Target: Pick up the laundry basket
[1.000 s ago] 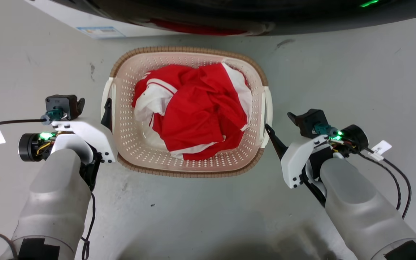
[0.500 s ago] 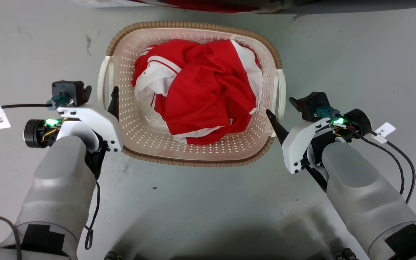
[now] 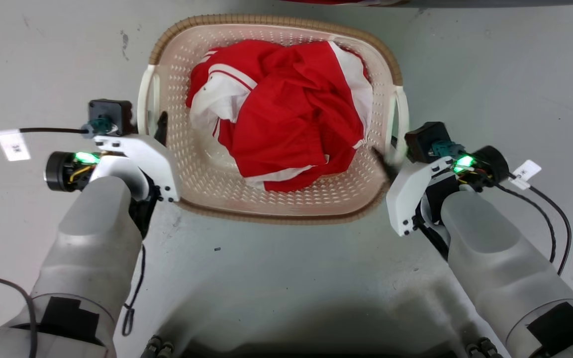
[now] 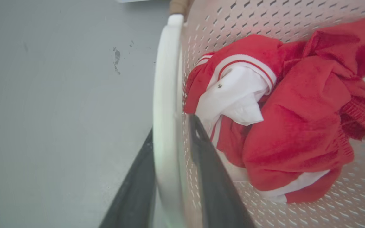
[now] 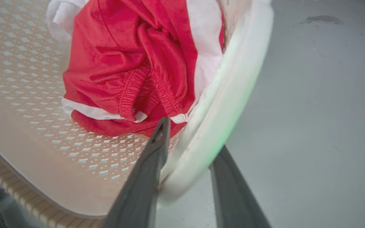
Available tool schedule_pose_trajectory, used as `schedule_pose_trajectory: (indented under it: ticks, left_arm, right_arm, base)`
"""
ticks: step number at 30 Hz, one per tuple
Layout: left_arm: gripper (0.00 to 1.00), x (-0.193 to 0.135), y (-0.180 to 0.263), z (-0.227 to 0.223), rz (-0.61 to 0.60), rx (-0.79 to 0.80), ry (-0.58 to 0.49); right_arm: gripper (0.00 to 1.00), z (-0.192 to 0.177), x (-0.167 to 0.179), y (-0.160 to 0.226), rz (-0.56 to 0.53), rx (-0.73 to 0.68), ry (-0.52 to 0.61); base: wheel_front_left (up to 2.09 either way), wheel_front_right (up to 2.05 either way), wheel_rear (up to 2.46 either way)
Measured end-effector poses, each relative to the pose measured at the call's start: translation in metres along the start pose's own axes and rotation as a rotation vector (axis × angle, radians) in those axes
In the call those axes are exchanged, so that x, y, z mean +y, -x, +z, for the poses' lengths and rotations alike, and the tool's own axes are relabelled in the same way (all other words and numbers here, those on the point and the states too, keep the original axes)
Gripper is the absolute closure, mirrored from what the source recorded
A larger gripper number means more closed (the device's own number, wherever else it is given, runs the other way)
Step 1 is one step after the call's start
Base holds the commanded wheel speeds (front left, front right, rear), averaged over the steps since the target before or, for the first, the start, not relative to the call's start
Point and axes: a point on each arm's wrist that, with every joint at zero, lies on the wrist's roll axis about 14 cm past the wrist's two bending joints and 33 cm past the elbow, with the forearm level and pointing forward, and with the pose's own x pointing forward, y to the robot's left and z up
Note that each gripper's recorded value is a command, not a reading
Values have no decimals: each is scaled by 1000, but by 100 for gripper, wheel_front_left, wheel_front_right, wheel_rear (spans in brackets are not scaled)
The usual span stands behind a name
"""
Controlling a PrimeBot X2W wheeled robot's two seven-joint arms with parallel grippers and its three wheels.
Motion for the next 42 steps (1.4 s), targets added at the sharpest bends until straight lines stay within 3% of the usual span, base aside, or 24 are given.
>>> schedule_pose_trajectory:
  ticks: [15, 42]
  left_arm:
    - [100, -22, 31, -2, -42, 35, 14]
    - [100, -54, 157, 7, -115, 56, 22]
  right_arm:
    - [100, 8, 6, 28, -12, 26, 12]
    - [100, 11, 39, 149, -81, 39, 16]
  base:
    - [0, 0, 0]
    - [0, 0, 0]
